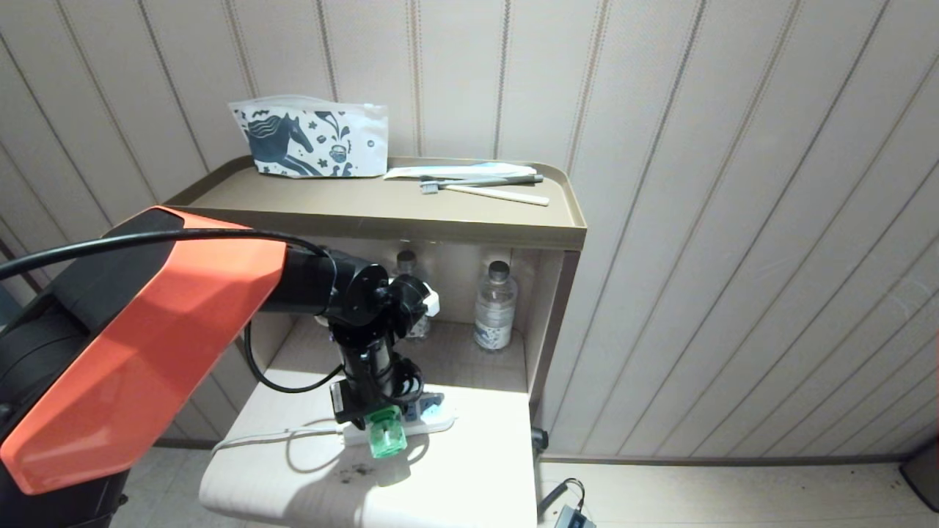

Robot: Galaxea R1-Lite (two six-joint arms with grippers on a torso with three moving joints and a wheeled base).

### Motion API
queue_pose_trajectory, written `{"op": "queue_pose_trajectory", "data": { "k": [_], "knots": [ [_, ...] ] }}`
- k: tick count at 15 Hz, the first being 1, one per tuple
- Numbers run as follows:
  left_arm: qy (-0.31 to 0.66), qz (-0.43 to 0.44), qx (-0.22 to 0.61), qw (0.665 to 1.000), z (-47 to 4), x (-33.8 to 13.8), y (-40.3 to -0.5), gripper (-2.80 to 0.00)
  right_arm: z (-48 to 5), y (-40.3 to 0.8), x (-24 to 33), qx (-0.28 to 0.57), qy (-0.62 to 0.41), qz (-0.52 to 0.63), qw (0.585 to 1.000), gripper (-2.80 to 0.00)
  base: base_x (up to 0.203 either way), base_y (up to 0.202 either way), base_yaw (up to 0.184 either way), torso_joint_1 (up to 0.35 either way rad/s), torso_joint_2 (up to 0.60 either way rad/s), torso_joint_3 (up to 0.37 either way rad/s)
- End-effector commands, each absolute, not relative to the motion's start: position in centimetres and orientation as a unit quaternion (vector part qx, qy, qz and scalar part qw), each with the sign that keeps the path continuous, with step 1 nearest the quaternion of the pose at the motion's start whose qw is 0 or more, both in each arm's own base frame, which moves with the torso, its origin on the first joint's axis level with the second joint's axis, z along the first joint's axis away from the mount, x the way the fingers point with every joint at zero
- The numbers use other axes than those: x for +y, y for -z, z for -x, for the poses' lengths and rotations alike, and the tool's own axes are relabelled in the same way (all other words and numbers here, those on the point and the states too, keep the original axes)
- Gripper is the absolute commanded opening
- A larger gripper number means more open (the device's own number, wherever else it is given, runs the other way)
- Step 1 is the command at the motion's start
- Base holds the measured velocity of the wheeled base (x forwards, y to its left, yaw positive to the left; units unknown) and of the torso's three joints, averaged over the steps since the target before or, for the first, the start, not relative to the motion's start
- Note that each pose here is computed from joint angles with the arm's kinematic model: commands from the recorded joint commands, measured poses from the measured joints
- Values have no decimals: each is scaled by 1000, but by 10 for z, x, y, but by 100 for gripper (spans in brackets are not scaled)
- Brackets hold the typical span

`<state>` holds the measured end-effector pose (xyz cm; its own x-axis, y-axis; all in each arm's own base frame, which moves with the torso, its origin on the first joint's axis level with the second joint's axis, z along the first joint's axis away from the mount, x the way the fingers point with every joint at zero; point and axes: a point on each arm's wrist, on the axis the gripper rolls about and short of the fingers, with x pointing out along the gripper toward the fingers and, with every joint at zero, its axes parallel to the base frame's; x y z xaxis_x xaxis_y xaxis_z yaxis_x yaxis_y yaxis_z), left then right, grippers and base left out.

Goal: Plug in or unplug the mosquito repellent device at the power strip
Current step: Insert the plug into the socket

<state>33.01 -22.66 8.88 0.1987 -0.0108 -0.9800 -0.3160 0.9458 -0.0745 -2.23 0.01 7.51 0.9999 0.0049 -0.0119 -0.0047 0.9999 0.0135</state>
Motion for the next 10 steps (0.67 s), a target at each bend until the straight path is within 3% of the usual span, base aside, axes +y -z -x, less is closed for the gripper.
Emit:
{"op": "queue_pose_trajectory", "data": {
  "k": [1,10],
  "knots": [
    [-99,132,625,763,-328,-228,-91,-280,22,-75,0,5,-2,-7,1000,-280,0,0,0,0,0,0],
    [-98,134,624,764,-328,-229,-92,-280,22,-75,0,5,-2,-7,1000,-280,0,0,0,0,0,0]
  ]
}}
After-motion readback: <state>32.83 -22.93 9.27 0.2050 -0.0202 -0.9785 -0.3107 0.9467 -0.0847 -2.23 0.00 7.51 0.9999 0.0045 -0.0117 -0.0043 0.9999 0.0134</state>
